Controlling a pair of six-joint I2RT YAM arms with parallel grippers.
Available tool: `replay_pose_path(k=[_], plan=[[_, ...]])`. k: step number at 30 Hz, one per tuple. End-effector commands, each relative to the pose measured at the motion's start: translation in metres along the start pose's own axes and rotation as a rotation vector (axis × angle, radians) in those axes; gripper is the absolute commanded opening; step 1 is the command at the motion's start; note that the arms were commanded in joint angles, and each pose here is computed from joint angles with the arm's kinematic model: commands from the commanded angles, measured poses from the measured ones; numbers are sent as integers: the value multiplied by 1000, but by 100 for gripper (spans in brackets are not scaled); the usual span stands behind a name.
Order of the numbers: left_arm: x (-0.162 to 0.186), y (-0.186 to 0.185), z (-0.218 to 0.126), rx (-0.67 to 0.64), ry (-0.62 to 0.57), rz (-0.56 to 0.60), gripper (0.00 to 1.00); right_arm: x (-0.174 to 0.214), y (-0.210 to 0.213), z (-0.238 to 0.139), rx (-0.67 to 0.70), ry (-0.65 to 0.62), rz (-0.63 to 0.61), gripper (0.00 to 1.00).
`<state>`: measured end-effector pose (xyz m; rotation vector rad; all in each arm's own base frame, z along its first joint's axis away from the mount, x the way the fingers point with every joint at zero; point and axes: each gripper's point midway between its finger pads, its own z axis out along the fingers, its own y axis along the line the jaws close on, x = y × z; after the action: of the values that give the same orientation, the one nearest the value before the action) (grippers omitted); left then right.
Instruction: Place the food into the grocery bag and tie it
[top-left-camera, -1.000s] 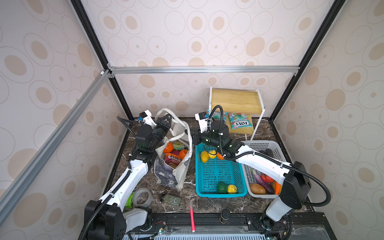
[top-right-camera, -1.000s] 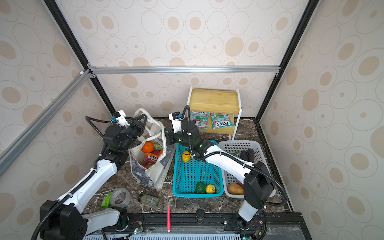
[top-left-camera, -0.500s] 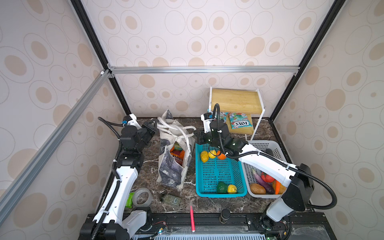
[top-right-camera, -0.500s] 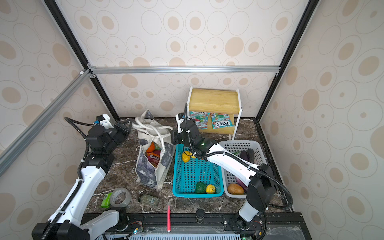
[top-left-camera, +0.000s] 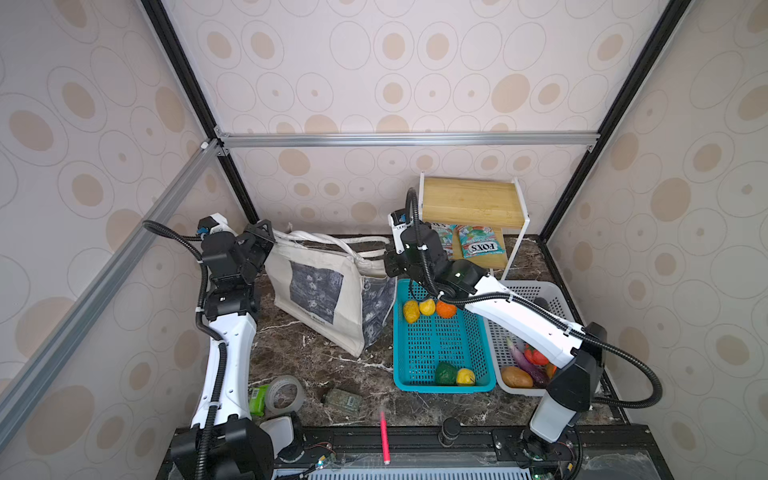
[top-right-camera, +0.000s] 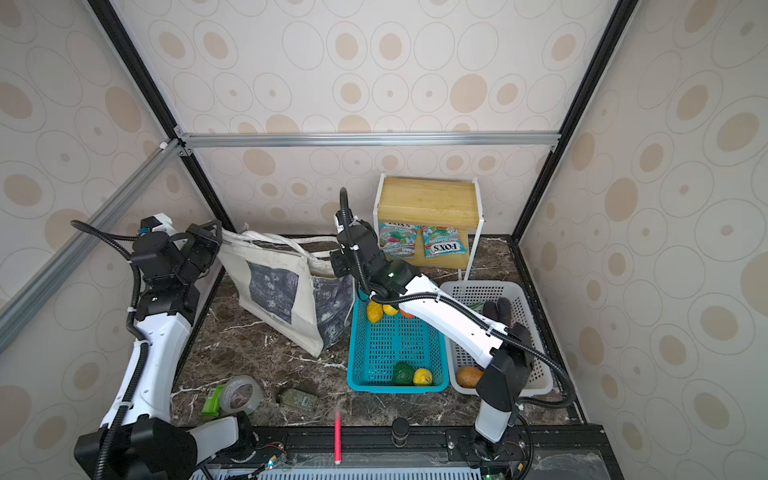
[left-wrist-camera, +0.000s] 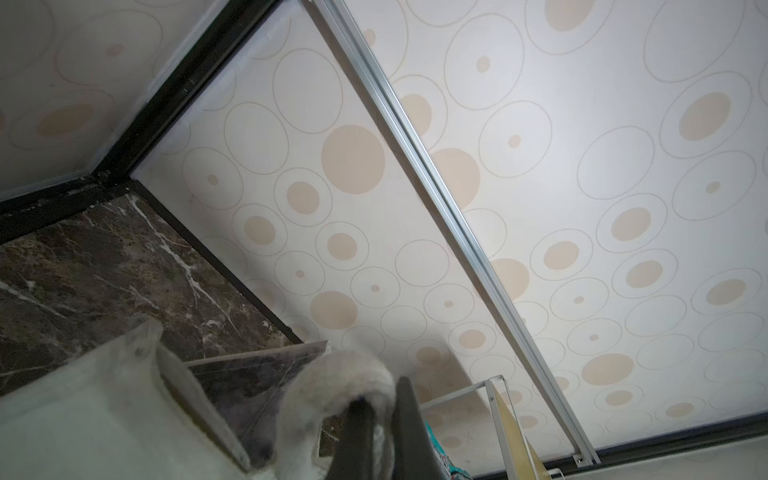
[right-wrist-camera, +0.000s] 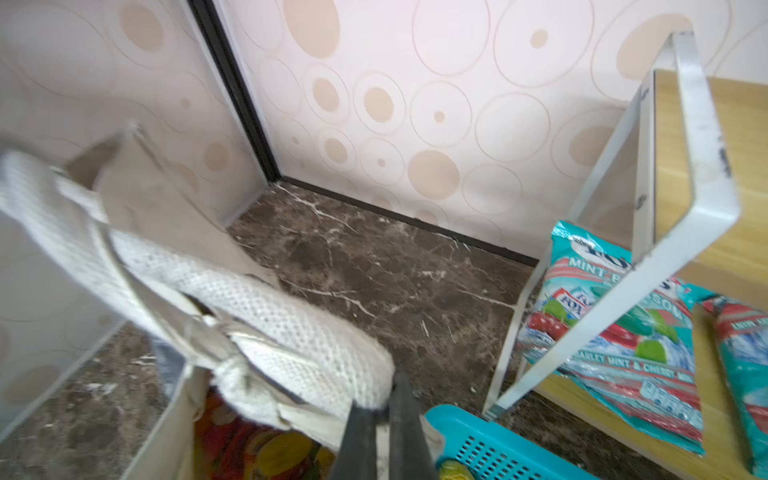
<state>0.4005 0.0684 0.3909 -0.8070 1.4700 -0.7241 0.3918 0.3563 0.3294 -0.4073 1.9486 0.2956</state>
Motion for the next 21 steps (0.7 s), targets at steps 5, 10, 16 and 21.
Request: replay_pose_path(k=[5,10,16,21], plan=[[-54,50,-23,-104,-280,-15,0,56,-69,9,253,157,16,0],[-59,84,-33,-136,-299,-84,0,76,-89,9,270,202,134,0],[-60,88,-37,-100,-313,-123,0,60,-83,11,198,152,192,0],[-61,69,-27,-1,-290,-183,0,17,-56,31,94,90,147,0]])
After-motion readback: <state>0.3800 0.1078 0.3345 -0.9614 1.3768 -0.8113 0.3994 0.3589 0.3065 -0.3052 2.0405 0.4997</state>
